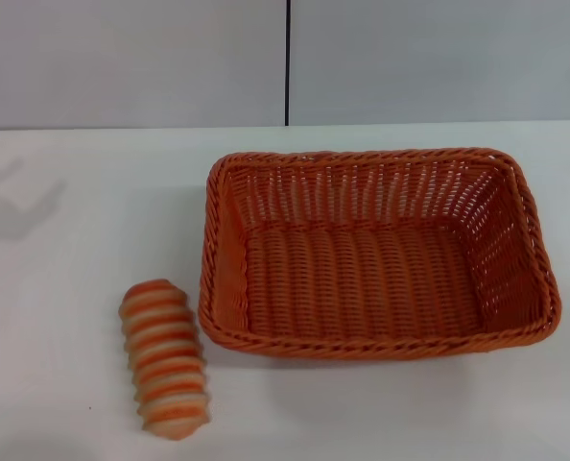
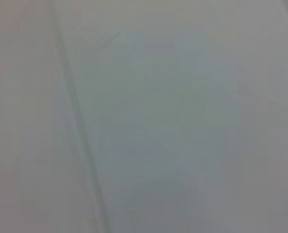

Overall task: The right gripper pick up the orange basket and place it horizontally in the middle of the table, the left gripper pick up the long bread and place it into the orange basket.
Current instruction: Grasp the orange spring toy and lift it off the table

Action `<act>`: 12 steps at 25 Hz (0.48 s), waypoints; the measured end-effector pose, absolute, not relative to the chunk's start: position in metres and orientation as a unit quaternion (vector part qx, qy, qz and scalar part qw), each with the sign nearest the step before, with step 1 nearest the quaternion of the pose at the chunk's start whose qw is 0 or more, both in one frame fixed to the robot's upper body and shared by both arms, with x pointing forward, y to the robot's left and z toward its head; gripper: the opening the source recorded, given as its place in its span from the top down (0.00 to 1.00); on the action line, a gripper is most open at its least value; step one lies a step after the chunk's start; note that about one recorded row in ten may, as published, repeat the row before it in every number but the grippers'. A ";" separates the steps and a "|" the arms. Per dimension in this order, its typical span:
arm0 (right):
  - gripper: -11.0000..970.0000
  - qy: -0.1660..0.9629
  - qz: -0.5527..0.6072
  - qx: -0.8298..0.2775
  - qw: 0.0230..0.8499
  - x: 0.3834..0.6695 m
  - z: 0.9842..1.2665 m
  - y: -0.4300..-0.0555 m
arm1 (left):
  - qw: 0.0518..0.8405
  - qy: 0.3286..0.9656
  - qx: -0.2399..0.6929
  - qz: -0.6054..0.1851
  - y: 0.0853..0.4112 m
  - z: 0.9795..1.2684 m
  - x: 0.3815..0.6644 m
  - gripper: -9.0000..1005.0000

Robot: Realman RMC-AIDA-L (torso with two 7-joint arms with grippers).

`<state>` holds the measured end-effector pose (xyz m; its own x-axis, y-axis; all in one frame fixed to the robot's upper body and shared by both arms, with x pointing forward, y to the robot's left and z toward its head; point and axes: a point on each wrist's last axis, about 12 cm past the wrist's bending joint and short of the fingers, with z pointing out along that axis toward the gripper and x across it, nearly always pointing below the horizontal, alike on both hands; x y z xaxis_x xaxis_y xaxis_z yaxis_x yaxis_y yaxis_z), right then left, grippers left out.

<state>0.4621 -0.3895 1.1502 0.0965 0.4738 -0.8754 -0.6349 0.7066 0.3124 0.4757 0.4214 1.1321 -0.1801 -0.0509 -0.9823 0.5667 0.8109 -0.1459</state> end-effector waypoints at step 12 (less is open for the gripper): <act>0.17 0.562 0.346 0.001 0.751 0.428 1.121 -0.414 | 0.375 0.838 0.303 -0.257 0.405 1.149 0.498 0.35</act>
<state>0.4280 -0.4137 1.1211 0.1290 0.5220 -0.8431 -0.5190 0.7600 0.3912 0.4982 0.4047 1.1491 -0.5357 0.3148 -0.7835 0.6997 0.6849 -0.2032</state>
